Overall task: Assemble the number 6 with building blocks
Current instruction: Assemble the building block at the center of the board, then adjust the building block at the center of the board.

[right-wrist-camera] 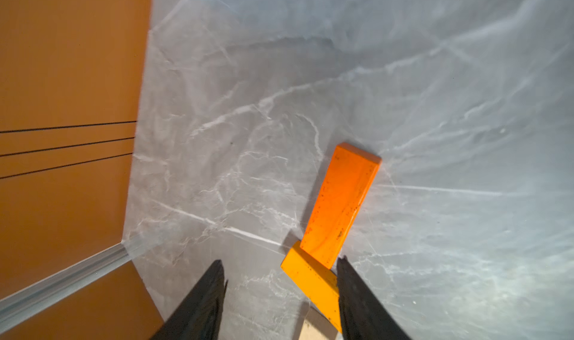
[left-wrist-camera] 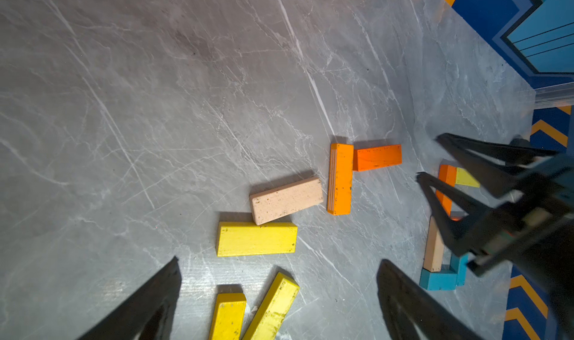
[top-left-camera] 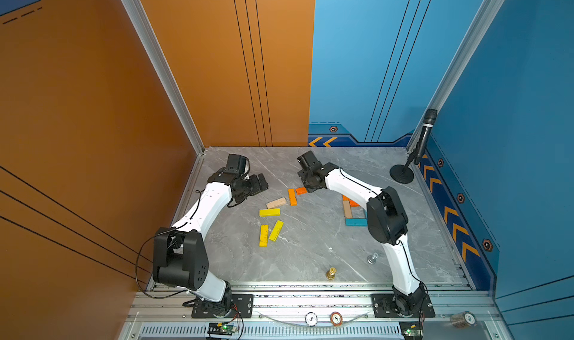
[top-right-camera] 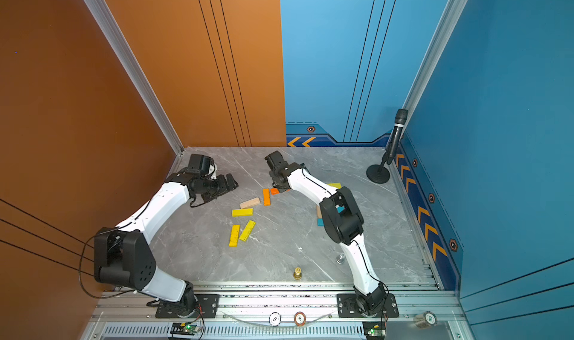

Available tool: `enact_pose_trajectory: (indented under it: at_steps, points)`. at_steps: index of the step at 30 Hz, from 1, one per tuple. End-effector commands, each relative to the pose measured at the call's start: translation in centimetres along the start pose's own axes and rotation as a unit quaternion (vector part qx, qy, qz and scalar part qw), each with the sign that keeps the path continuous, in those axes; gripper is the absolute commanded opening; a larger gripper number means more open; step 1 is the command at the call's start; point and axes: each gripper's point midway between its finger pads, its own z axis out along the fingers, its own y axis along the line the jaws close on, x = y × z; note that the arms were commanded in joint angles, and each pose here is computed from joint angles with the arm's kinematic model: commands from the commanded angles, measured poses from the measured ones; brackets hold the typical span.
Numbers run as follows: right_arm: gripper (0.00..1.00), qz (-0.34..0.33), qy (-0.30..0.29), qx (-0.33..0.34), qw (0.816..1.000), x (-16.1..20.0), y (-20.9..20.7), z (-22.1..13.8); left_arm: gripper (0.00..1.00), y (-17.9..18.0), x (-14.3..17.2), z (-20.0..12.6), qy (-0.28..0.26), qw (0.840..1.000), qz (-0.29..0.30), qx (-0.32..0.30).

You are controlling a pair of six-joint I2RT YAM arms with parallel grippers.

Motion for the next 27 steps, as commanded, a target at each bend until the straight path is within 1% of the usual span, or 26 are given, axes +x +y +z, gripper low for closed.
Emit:
enact_pose_trajectory:
  at_steps: [1,2,4,5,7,8,11,12,15,16,19,21,27]
  points:
    - [0.57,-0.243,0.046,-0.016,0.969,-2.1,-0.8,-1.2,0.97,0.0,1.5,1.5,0.02,0.999,0.014,-0.027]
    - [0.57,-0.283,0.06,0.002,0.957,-2.2,-1.9,-1.2,0.97,-0.4,1.7,1.6,0.023,0.999,0.022,-0.033]
    - [0.58,-0.366,0.084,0.013,0.927,-2.6,-3.2,-1.9,0.96,-1.4,2.2,2.3,0.032,0.997,0.044,-0.053]
    - [0.58,-0.4,0.087,0.026,0.912,-2.8,-3.9,-2.2,0.96,-1.9,2.5,2.7,0.038,0.996,0.055,-0.06]
    - [0.58,-0.449,0.092,0.035,0.888,-3.1,-4.6,-2.5,0.94,-2.9,3.0,3.6,0.048,0.994,0.067,-0.073]
    - [0.57,-0.463,0.096,0.034,0.88,-3.1,-4.9,-2.6,0.92,-3.6,3.1,4.1,0.049,0.993,0.075,-0.077]
    - [0.54,-0.476,0.099,0.032,0.873,-3.5,-5.1,-2.6,0.87,-4.8,3.1,6.0,0.05,0.989,0.095,-0.098]
    - [0.54,-0.475,0.094,0.032,0.874,-3.7,-4.9,-2.6,0.82,-5.0,3.1,6.6,0.052,0.988,0.1,-0.106]
    - [0.51,-0.479,0.1,0.024,0.872,-3.3,-4.7,-2.6,0.75,-5.5,3.3,8.6,0.053,0.983,0.119,-0.126]
    - [0.49,-0.478,0.106,0.032,0.871,-2.9,-5.6,-2.1,0.72,-5.6,3.1,9.2,0.05,0.982,0.124,-0.134]
    - [0.44,-0.471,0.105,0.041,0.875,-2.8,-6.4,-1.3,0.64,-5.7,2.4,10.9,0.042,0.978,0.133,-0.153]
    - [0.43,-0.467,0.107,0.045,0.877,-2.6,-6.9,-0.6,0.58,-5.8,2.0,11.9,0.039,0.977,0.135,-0.161]
    - [0.42,-0.457,0.114,0.056,0.88,-2.2,-7.7,1.5,0.53,-5.9,0.9,13.7,0.028,0.972,0.147,-0.182]
